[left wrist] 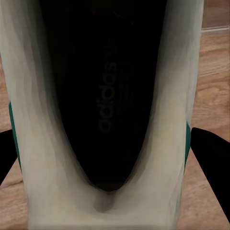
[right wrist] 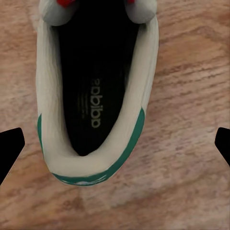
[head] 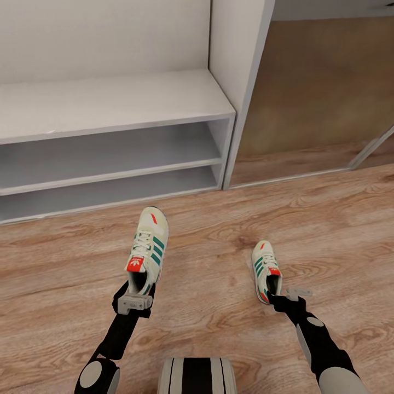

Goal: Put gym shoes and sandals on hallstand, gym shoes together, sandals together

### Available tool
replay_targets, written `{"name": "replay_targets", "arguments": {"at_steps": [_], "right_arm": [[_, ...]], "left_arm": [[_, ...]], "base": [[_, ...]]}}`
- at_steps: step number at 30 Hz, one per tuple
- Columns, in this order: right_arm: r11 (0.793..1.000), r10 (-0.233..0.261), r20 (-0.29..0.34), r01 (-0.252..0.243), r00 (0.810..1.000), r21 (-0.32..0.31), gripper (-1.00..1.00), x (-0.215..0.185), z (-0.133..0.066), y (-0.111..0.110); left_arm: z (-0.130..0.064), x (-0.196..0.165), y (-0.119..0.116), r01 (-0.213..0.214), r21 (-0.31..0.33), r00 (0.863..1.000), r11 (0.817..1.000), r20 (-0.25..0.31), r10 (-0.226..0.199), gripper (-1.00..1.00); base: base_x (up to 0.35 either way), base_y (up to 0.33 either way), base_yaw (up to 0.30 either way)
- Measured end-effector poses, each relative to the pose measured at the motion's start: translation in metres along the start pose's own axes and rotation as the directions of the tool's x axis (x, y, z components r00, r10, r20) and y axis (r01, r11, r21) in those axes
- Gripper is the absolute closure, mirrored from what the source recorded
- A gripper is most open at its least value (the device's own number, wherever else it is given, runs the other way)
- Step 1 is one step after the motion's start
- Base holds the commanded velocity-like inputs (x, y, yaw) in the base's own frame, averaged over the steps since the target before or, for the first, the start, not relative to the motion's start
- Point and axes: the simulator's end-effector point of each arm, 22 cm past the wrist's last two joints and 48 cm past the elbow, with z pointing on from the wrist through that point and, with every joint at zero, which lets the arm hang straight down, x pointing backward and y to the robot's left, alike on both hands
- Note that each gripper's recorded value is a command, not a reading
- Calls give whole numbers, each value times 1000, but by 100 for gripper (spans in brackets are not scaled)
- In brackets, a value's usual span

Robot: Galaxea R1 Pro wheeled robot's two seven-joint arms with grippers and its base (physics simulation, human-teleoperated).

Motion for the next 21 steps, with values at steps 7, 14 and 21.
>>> {"name": "replay_targets", "arguments": {"at_steps": [7,14,21], "right_arm": [[1000,0,0,0,1000,1,-100,0,0,0],[1000,-1,-7,1,1000,1,-100,4,2,-1],[1000,-2,-10,2,1000,3,-100,6,2,-2]], "left_arm": [[0,1,0,0,-1,1000,1000,-2,0,100],[0,4,0,1,0,1000,1000,-9,-1,100],[0,6,1,1,-1,1000,1000,-12,-1,100]], "base": [[0,0,14],[0,0,134],[0,0,114]]}}
